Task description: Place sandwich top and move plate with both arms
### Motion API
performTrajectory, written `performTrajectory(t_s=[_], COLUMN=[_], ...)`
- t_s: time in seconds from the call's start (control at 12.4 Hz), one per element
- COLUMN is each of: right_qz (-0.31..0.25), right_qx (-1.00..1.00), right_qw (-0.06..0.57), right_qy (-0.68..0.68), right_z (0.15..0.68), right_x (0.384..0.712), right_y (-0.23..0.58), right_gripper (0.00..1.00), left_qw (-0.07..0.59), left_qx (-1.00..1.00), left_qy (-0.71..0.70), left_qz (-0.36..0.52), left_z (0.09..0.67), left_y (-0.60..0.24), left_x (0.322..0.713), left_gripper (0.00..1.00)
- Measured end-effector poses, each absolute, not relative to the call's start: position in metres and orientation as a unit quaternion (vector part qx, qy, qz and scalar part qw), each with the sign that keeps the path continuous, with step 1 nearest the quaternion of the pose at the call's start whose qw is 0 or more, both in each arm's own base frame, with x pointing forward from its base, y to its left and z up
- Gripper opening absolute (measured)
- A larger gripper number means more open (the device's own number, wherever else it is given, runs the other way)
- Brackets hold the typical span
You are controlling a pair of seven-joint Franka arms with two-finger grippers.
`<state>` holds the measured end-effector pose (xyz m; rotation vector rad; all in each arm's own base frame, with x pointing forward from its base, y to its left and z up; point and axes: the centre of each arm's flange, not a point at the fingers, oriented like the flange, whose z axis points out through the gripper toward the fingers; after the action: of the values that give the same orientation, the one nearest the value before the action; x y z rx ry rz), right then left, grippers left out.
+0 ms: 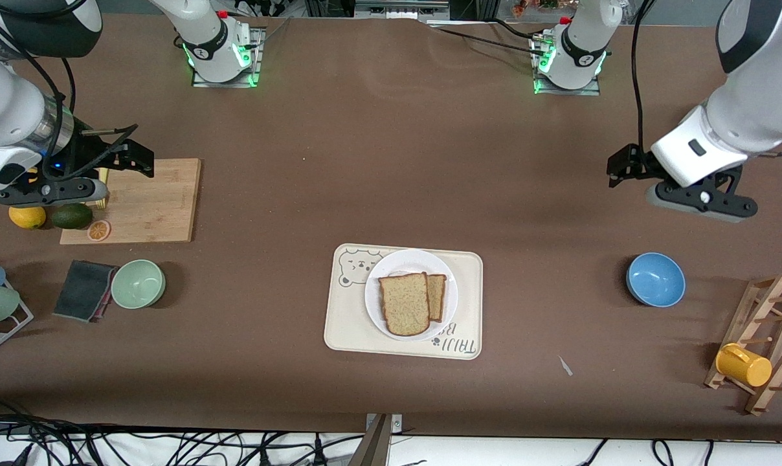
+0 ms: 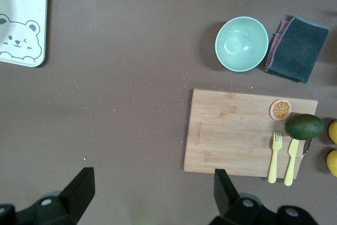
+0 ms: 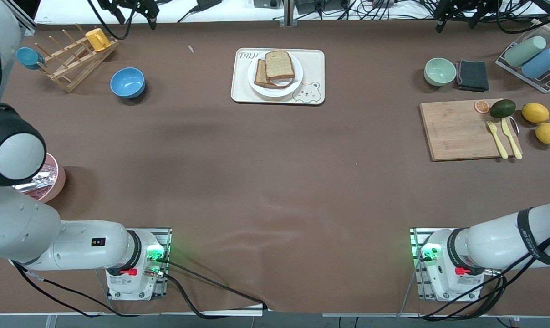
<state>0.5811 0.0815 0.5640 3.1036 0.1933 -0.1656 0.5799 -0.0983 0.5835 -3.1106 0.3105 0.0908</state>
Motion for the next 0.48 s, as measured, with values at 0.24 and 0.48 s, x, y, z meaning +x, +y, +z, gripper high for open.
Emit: performTrajectory(t_s=[0.24, 0.48], right_qz=[-0.053, -0.051], right_qx=[0.997, 0.997], right_qw=[0.013, -0.002], right_qy=[0.061, 0.055], right_z=[0.564, 0.566], right_x=[0.581, 0.582], right_y=[0.081, 0.078], right_gripper=[1.00, 1.00], left_qw=[0.014, 0.015], left_qx=[-0.998, -0.998], left_qy=[0.059, 0.053], left_qz=[0.013, 0.012], left_z=[0.598, 0.599], left_y=[-0.054, -0.049], left_x=[0.573, 0.572], left_gripper=[1.00, 1.00])
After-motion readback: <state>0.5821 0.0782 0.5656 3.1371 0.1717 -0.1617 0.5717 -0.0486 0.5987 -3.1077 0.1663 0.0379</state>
